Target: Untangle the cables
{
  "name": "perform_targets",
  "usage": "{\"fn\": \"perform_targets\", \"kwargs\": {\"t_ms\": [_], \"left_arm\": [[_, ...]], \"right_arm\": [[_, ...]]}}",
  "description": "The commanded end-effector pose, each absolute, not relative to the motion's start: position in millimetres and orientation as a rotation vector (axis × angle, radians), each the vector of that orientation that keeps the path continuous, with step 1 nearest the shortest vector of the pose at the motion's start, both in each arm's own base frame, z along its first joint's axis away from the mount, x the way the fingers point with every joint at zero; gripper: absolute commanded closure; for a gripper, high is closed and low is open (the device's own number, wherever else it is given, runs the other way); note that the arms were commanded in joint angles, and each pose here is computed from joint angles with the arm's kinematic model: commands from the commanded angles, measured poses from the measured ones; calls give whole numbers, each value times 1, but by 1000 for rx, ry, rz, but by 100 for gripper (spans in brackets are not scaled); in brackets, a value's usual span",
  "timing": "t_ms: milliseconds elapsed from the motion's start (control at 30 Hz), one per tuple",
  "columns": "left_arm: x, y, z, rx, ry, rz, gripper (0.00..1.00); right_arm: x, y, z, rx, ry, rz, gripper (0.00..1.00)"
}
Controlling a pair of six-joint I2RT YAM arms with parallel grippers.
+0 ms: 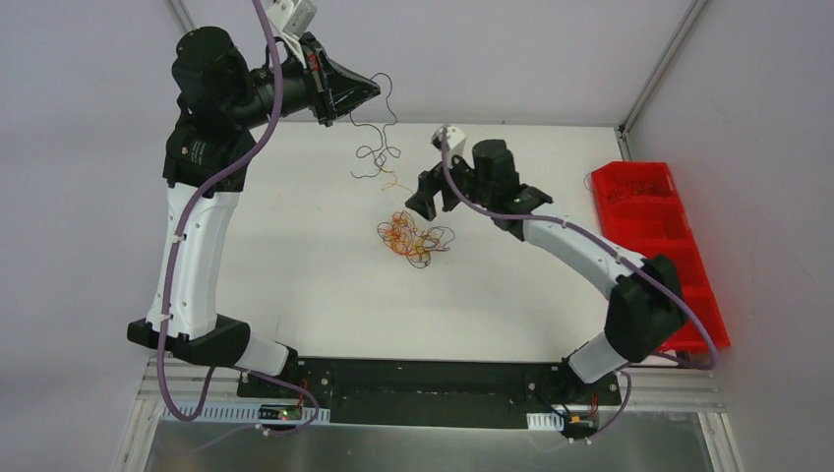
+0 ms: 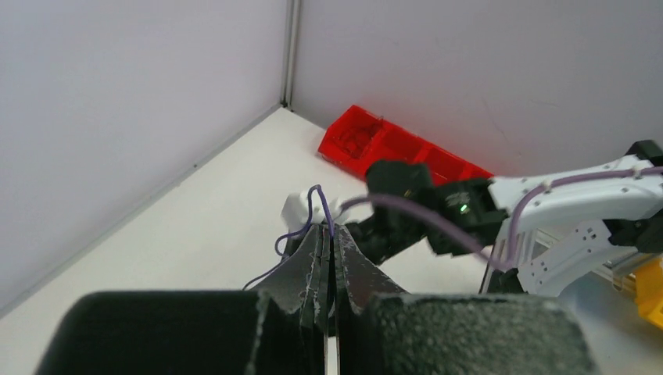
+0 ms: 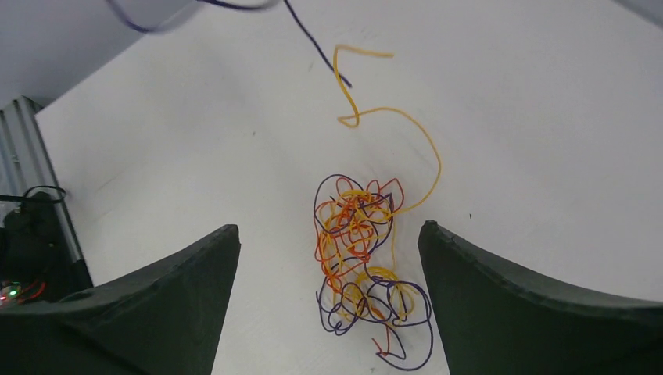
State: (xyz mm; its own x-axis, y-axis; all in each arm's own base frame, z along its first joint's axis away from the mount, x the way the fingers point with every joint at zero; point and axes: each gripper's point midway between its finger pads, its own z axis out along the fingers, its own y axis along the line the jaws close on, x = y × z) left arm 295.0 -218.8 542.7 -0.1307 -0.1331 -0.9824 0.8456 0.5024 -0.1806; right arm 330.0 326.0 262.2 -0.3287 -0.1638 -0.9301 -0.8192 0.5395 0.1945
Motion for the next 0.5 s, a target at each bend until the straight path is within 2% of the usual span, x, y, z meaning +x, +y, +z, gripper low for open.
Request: {"fn": "perform_targets", "kwargs": {"t_ms": [0,67,200,233,267,333,367,400,467], "left_arm": [[292,-217,581,631,1347,-952,100],[291,-216,591,628,1321,-944,100],[294,-212,602,610,1288,-910,100],[295,-210,605,600,1282,-900,100],[297,-209,606,592,1279,-893,100],[298,-206,613,576,1261,-866,100],[300,-202,618,561,1246,-838,100],[302,-196,625,542,1225,-791,100],[310,-179,644,469,1177,-686,100]], "right_arm": [[362,367,272,-793,1574,824,17],[378,381,262,-787,1573,821,24],[406,405,250,-751,1562,831,25],[408,411,246,-756,1554,841,31],[411,416,242,-759,1548,842,45],[415,420,227,-770,1543,813,78],[416,420,215,-780,1558,795,91],[417,417,202,-787,1579,774,100],[412,409,167,-826,1640,735,100]]}}
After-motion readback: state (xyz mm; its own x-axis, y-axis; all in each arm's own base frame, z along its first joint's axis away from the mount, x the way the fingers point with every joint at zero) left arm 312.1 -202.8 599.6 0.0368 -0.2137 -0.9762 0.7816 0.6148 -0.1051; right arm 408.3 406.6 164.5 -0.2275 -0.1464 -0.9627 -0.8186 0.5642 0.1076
